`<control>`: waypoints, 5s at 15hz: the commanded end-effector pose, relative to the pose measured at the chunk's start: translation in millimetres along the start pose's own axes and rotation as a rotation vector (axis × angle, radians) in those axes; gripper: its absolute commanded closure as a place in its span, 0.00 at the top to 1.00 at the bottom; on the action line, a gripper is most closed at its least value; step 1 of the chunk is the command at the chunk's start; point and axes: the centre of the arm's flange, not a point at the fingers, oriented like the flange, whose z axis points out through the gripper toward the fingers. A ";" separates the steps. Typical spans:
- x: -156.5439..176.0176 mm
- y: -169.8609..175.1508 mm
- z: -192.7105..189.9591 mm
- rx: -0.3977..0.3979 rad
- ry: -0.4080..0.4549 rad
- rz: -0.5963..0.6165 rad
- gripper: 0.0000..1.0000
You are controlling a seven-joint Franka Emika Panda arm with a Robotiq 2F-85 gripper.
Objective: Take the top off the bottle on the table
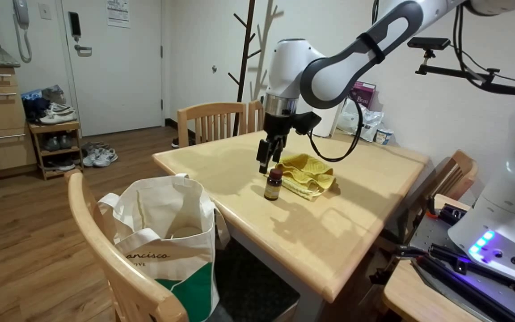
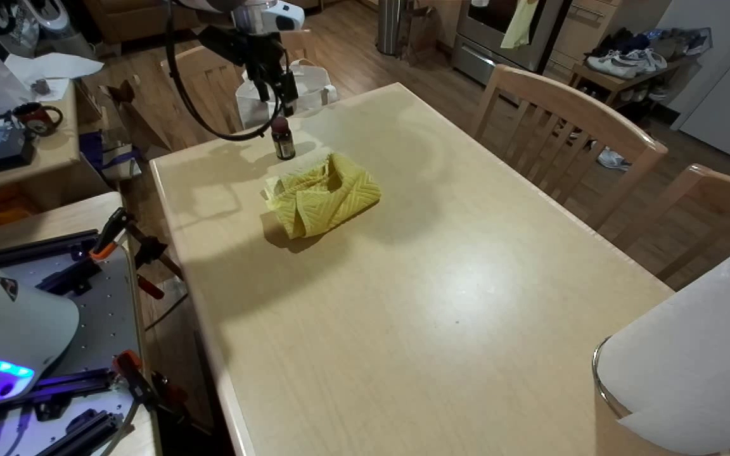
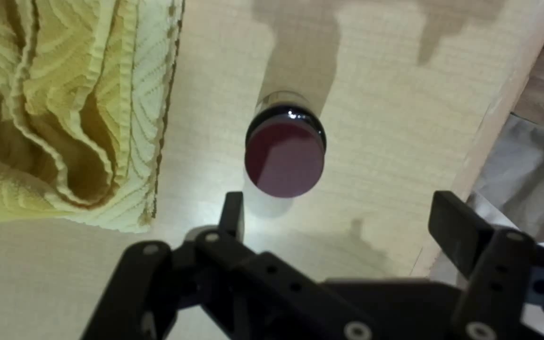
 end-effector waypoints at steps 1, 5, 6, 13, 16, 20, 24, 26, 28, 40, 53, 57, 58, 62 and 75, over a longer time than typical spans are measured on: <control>-2.9 14.4 9.2 0.062 -0.054 0.017 1.00; -9.0 25.2 16.2 0.055 -0.060 0.053 1.00; -10.2 26.3 17.0 0.049 -0.061 0.055 1.00; -16.4 25.0 23.9 0.029 -0.076 0.054 0.41; -20.0 24.2 26.8 0.023 -0.083 0.057 0.81; -23.6 23.6 29.7 0.017 -0.086 0.054 0.99; -26.6 21.9 27.4 0.014 -0.075 0.046 1.00; -24.4 19.0 12.4 0.011 -0.063 0.047 1.00; -21.8 17.9 -1.9 0.007 -0.045 0.042 1.00; -17.0 17.7 -12.7 0.007 -0.045 0.042 1.00; -15.9 12.9 10.7 0.008 -0.077 0.025 0.47; -17.3 10.7 12.3 0.008 -0.080 0.021 0.20; -17.4 10.2 12.2 0.007 -0.080 0.021 0.14; -16.9 9.7 11.3 0.005 -0.078 0.020 0.00; -35.5 16.0 -36.5 -0.020 -0.120 0.030 0.64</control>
